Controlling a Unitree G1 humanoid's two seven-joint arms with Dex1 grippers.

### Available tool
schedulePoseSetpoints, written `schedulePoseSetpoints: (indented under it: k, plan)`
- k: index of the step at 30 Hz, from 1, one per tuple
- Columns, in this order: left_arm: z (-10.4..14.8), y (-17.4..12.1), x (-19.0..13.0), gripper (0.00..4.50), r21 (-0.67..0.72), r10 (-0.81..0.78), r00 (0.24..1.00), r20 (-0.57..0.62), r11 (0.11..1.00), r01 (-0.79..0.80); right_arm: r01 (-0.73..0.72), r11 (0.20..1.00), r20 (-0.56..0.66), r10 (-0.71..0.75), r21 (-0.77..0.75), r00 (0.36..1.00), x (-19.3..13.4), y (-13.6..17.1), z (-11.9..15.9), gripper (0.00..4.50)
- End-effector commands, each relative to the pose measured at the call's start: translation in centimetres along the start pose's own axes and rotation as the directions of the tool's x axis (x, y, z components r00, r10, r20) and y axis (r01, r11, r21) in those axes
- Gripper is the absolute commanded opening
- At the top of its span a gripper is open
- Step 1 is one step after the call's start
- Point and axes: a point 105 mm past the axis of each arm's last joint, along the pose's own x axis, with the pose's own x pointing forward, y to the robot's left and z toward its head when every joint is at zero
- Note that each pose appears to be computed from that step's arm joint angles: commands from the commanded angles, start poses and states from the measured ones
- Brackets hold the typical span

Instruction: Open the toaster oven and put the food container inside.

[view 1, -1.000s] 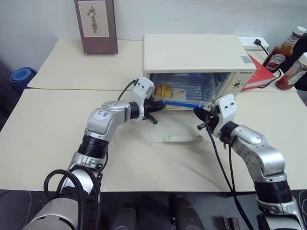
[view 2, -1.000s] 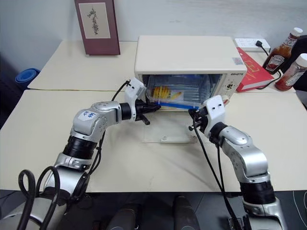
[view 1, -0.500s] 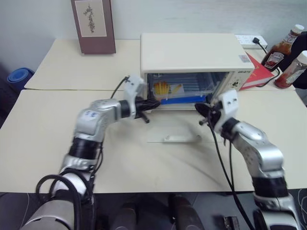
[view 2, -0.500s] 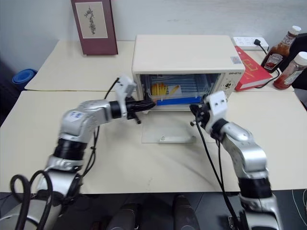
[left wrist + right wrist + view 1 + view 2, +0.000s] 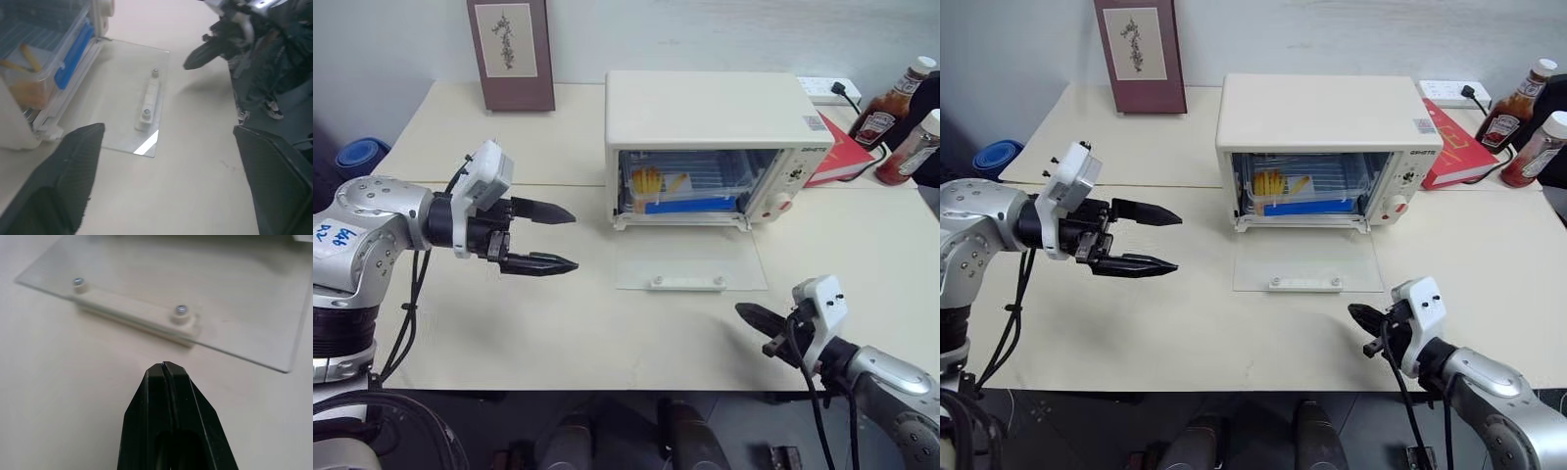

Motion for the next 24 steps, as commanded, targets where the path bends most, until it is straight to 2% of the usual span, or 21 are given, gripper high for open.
schedulePoseSetpoints:
  k: [1,6,8,10,13,15,18,22,24]
  plan:
    - [1.1,-0.1,0.2,4.47,0.071,-0.014,1.000,0.008,0.997,0.013,0.090,0.995,0.030,-0.089,-0.036,0.996,0.9,-1.6,-0.1,0.00]
    - [1.7,0.5,0.5,4.47,0.113,0.024,1.000,0.017,0.993,-0.026,0.145,0.989,0.099,-0.140,-0.043,0.985,2.3,-3.3,1.2,0.00]
    - [1.8,0.9,0.2,4.47,0.105,0.045,0.999,0.025,0.993,-0.048,0.111,0.993,0.174,-0.104,-0.030,0.979,2.0,-3.2,3.7,0.00]
    - [1.8,1.3,-0.3,4.50,0.103,0.069,0.997,0.024,0.992,-0.071,0.061,0.998,0.246,-0.052,-0.030,0.968,1.0,-2.9,6.5,0.36]
    - [1.7,2.0,-1.1,4.50,0.098,0.105,0.994,0.025,0.990,-0.107,-0.045,0.994,0.300,0.075,-0.104,0.951,-1.3,-1.8,10.7,1.21]
    - [1.9,2.4,-1.9,4.50,0.097,0.134,0.991,0.028,0.986,-0.137,-0.126,0.976,0.280,0.172,-0.176,0.944,-3.7,-1.4,13.0,1.86]
    - [2.4,2.6,-2.8,4.50,0.105,0.146,0.989,0.032,0.983,-0.149,-0.191,0.950,0.181,0.239,-0.246,0.954,-6.3,-1.4,14.3,2.90]
    - [3.6,3.2,-4.7,4.50,0.126,0.185,0.982,0.044,0.974,-0.189,-0.185,0.935,0.070,0.215,-0.302,0.974,-8.9,-2.9,15.6,4.32]
    - [3.9,3.4,-5.2,4.50,0.138,0.195,0.980,0.043,0.970,-0.199,-0.171,0.937,0.021,0.186,-0.305,0.982,-9.3,-3.8,15.3,4.48]
